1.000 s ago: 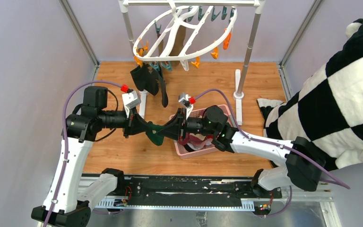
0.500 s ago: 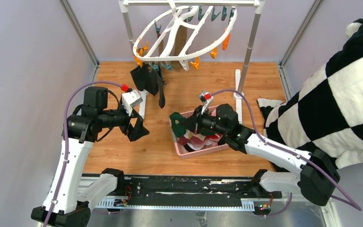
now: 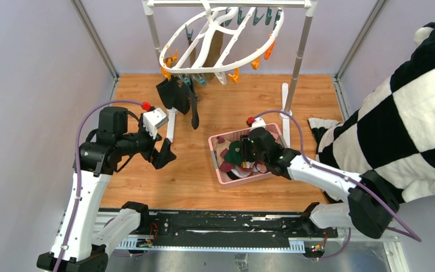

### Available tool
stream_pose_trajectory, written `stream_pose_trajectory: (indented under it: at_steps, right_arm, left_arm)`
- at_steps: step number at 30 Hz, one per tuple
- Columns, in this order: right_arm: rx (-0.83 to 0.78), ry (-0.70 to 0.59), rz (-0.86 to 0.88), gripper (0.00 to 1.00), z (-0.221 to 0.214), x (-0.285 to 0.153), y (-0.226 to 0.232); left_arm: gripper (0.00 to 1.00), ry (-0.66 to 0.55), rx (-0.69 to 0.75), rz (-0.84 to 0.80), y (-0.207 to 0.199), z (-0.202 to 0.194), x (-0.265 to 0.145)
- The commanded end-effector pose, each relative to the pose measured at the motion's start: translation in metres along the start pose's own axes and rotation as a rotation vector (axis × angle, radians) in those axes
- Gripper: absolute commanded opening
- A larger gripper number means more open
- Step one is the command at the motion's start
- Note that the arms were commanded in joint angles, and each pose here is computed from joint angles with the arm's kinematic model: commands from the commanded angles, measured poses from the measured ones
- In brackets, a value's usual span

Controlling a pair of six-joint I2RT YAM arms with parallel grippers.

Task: Remove the socks clipped to the hanger
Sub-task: Place the sock in the bin.

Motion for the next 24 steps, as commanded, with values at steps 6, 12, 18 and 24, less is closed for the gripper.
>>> stream_pose_trajectory:
  at_steps: [6,12,18,24]
  right_arm:
    - [-0.011,-0.155,0.051,0.55,0.047,-0.06,0.008]
    - [0.071,-0.095,0.29,0.4,0.036,-0.055,0.046]
    - [0.152,-0.001,0.184,0.23,0.002,-0.016,0.021]
    - [0.181,0.037,0.07,0.33,-0.041,0.008,-0.005]
  left_arm:
    - [1.0,-0.032,-0.037,0.026,0.004,0.009,0.002]
    - [1.0,-0.028,-0.068,0.03,0.007,0.009,0.004]
    - [1.0,-0.057,-0.115,0.051,0.014,0.01,-0.002]
    - [1.0,-0.079,-0.215,0.065,0.031,0.003,-0.004]
Point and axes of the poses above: each gripper's point midway between its finger pads, its own x axis out along the fingers, its own y axis along the line the jaws close on, z = x × y, the point moved 3 cm from there along -x, back along the fingers, and after that the axes turned 2 degrees about x, right-handed, at the moved point
